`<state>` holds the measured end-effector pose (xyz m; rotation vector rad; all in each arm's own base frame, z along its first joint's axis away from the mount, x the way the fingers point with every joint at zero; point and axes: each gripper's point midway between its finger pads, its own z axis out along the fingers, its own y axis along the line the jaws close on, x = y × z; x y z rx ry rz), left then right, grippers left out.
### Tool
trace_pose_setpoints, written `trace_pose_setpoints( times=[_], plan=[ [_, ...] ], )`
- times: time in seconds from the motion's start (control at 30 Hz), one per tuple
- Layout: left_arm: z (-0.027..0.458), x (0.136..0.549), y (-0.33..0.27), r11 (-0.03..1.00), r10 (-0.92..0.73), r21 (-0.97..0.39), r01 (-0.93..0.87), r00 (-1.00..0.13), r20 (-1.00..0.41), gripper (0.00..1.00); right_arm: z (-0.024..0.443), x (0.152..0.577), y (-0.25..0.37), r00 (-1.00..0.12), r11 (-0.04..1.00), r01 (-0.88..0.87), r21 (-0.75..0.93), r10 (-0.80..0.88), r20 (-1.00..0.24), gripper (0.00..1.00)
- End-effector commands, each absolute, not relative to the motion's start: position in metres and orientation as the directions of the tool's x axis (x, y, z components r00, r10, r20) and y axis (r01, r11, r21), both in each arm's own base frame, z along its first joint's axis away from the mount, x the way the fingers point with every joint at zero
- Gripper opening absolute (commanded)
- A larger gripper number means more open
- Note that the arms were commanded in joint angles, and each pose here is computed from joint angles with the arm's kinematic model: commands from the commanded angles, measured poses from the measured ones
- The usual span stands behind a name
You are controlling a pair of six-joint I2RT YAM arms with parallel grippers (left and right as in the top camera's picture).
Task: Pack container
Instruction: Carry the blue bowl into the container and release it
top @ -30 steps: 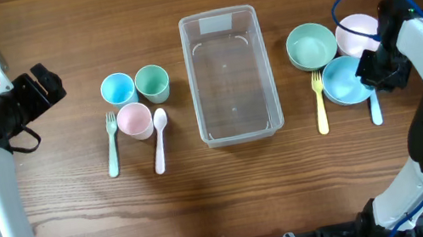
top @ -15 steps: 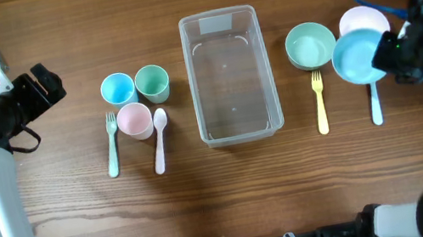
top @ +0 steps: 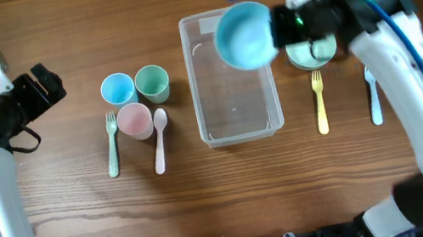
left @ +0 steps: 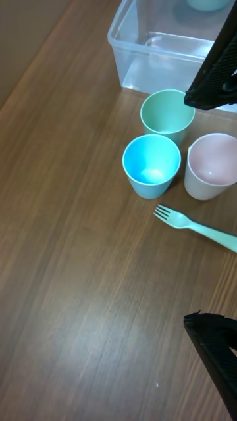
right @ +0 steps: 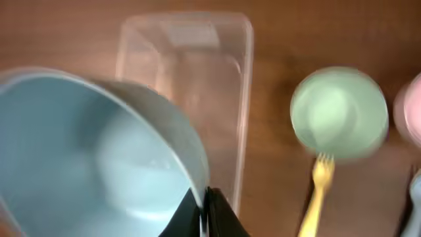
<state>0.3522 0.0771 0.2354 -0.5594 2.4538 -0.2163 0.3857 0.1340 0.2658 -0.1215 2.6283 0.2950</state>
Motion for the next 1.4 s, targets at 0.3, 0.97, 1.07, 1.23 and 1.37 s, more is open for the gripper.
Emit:
trace_pose_setpoints(
  times=[0.3, 0.97, 1.07, 1.23, 1.37],
  plan=[
    [0.241, 0.355, 0.079, 0.907, -0.421, -0.271, -0.323, -0.726, -0.544, 1.0, 0.116, 0.477, 0.196, -0.951, 0.941, -0.17, 0.293, -0.079, -0.297, 0.04],
    [0.241, 0.355, 0.079, 0.907, -0.421, -0.271, -0.323, -0.726, -0.544, 1.0, 0.061, 0.499, 0.187, -0.963, 0.972, -0.029, 0.232, 0.036, -0.269, 0.06],
    [0.241, 0.355, 0.079, 0.907, -0.421, -0.271, -0.323, -0.726, -0.544, 1.0, 0.063, 0.507, 0.191, -0.953, 0.969, -0.041, 0.242, 0.034, -0.301, 0.35],
    [0.241, 0.355, 0.079, 0.907, -0.421, -0.271, -0.323, -0.726, -0.544, 1.0, 0.118, 0.511, 0.196, -0.913, 0.957, -0.129, 0.262, -0.011, -0.407, 0.47],
    [0.241, 0.355, 0.079, 0.907, -0.421, -0.271, -0.323, -0.726, -0.544, 1.0, 0.232, 0.491, 0.166, -0.826, 0.96, -0.132, 0.247, 0.031, -0.562, 0.54]
  ],
)
